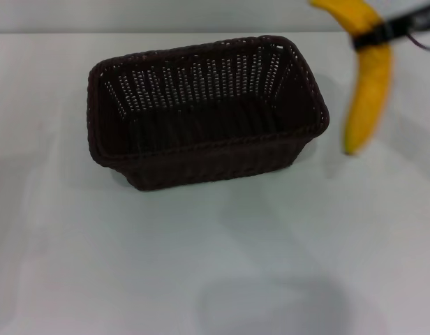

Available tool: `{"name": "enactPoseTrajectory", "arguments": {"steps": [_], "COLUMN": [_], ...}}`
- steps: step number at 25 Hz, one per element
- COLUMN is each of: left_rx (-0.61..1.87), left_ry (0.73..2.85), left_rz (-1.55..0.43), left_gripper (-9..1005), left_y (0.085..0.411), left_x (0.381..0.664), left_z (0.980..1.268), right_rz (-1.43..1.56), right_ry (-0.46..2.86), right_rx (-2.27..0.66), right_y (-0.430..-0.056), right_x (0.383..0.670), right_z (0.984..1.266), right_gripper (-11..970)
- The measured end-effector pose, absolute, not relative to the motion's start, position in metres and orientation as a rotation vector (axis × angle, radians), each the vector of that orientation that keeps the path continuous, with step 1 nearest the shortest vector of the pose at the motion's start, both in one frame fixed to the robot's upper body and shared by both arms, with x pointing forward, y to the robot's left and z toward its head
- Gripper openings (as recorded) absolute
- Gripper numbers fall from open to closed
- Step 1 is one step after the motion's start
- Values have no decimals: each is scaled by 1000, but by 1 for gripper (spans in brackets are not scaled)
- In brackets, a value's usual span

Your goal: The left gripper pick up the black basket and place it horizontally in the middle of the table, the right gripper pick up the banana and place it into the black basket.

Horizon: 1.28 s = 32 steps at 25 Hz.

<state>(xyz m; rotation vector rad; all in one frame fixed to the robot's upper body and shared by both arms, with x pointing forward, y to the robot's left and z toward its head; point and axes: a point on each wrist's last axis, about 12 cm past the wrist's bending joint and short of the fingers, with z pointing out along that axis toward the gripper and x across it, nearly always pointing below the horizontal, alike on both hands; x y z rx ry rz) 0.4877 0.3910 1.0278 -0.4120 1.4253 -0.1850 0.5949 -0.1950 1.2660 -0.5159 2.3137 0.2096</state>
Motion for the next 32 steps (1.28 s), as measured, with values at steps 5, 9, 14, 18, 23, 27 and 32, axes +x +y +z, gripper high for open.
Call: {"name": "enactPoseTrajectory", "arguments": {"steps": [5,9,14,18,23,27,32], "left_rx": [-396,-394,-397,-395,-390,-390,-398], "left_ry": [1426,1426,1427,1425,1422,1423,1434], "left_rz": [-214,-222,-228,-232,-237,-238,-231], "left_gripper": [881,881,881,881,881,881,881], "left_y": [383,381,380,379,377,377,379], "left_x": [496,498,498,500,503,503,502], "left_z": [1029,1030,1029,1030,1031,1032,1030], "right_rz": [391,500,540,561,567,599,617], "right_ry": [2055,1882,1834,1833,1801,1738,1653], "right_rx": [-673,-740,-775,-853,-918,-871,-669], "right_y": [-161,-141,-138,-137,-141,-153,-198], "right_x": [611,627,638,636,626,616,605], "right_z": [1273,1250,1201,1177,1165,1170,1174], "right_gripper": [492,497,513,526,541,554,708]}}
